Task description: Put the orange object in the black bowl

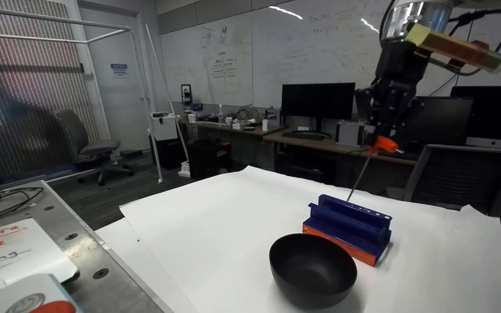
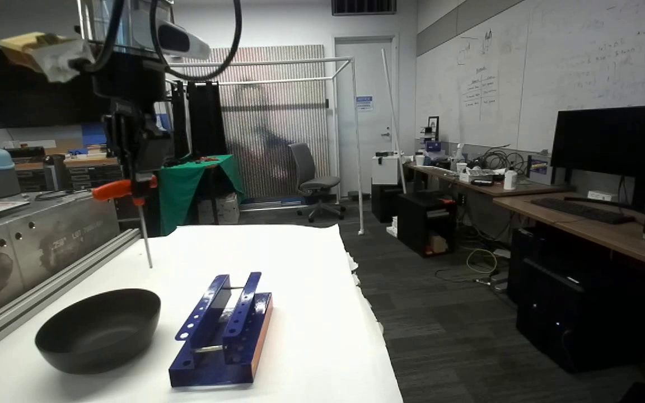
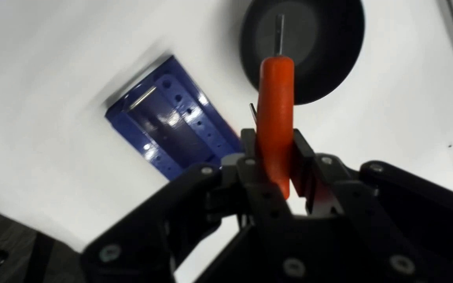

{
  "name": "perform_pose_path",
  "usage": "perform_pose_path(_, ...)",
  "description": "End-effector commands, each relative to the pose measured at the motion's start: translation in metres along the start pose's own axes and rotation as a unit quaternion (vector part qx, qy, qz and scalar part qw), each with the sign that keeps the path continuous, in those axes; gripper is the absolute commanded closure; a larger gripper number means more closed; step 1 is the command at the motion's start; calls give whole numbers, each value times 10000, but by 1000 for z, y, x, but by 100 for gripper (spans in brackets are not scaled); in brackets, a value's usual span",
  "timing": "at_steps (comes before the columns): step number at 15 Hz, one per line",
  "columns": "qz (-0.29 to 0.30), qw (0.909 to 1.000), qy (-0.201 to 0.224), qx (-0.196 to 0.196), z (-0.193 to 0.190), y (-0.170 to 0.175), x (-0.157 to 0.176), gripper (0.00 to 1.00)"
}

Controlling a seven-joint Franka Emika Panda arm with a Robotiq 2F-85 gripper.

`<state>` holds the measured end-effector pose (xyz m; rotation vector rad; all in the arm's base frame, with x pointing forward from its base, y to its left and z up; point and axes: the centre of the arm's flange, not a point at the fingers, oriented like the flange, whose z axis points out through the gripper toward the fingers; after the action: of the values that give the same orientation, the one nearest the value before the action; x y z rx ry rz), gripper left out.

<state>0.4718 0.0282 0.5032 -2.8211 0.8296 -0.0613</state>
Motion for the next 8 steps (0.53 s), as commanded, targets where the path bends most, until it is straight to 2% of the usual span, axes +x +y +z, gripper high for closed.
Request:
perform_pose_path(1,-46,9955,-596,738,61,-1,9,87)
perform_pose_path(3,-53,9911,-957,926,101,-3,7,87)
perform_pose_path(8,-359,9898,-985,969,177,-20,-13,87)
